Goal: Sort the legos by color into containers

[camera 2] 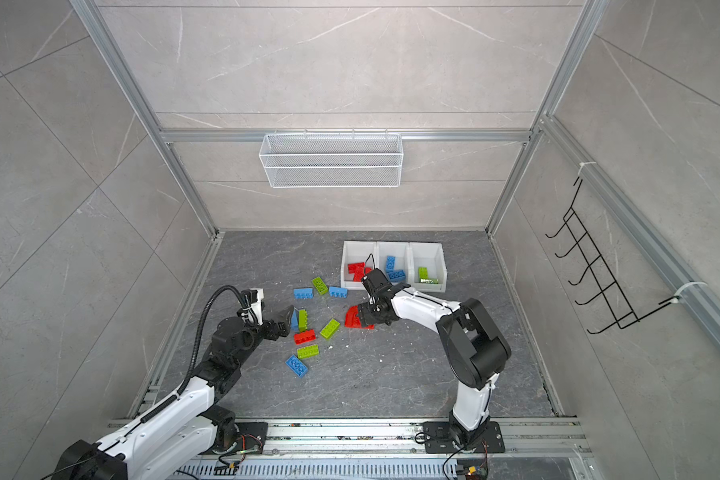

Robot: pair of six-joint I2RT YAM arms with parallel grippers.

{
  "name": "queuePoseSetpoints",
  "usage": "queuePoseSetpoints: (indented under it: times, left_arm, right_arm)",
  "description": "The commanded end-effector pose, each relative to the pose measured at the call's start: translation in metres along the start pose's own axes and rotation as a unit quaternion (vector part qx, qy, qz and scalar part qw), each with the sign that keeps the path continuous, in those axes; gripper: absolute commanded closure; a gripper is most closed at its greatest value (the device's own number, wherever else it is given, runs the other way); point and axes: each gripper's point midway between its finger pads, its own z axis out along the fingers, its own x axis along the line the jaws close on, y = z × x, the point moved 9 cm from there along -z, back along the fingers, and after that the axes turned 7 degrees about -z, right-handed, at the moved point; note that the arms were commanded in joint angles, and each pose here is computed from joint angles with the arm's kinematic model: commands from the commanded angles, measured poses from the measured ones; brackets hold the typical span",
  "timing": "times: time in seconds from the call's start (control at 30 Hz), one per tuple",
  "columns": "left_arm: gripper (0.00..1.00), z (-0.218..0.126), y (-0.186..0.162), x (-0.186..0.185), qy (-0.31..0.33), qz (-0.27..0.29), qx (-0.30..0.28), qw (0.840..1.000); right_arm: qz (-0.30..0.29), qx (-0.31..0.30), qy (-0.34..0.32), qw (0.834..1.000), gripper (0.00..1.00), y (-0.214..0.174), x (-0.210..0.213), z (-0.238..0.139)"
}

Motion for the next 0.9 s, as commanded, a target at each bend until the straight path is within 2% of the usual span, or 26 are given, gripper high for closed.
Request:
queuePoseSetpoints:
  times: [0.0, 0.1, 0.23, 0.37, 0.63, 0.87]
  left_arm:
    - [0.00, -0.004, 0.017, -0.004, -0.003, 0.008, -0.039, 0.999]
    - [0.00, -0.004, 0.018, -0.003, 0.003, 0.007, -0.040, 0.999]
    - [0.00, -0.004, 0.018, -0.003, 0.000, 0.007, -0.039, 0.999]
    - [0.00, -0.004, 0.018, -0.003, -0.001, 0.006, -0.038, 0.999]
    - [0.00, -0.003, 0.017, -0.004, -0.003, 0.004, -0.037, 0.999]
    - [0.00, -0.003, 0.018, -0.004, -0.002, 0.005, -0.039, 0.999]
  right_arm:
    - [-0.014, -0.006, -0.022, 1.000, 0.21, -0.012, -0.006, -0.039]
    - [-0.044, 0.010, -0.055, 0.997, 0.20, -0.020, -0.002, -0.064]
    - [-0.096, -0.010, 0.028, 0.995, 0.20, -0.023, 0.022, -0.075]
    - [-0.157, -0.006, 0.064, 0.985, 0.21, -0.017, 0.039, -0.065]
    - [-0.170, -0.012, 0.137, 0.976, 0.22, 0.013, 0.059, -0.026]
    - [-0.143, -0.016, 0.151, 0.978, 0.23, 0.030, 0.050, -0.002]
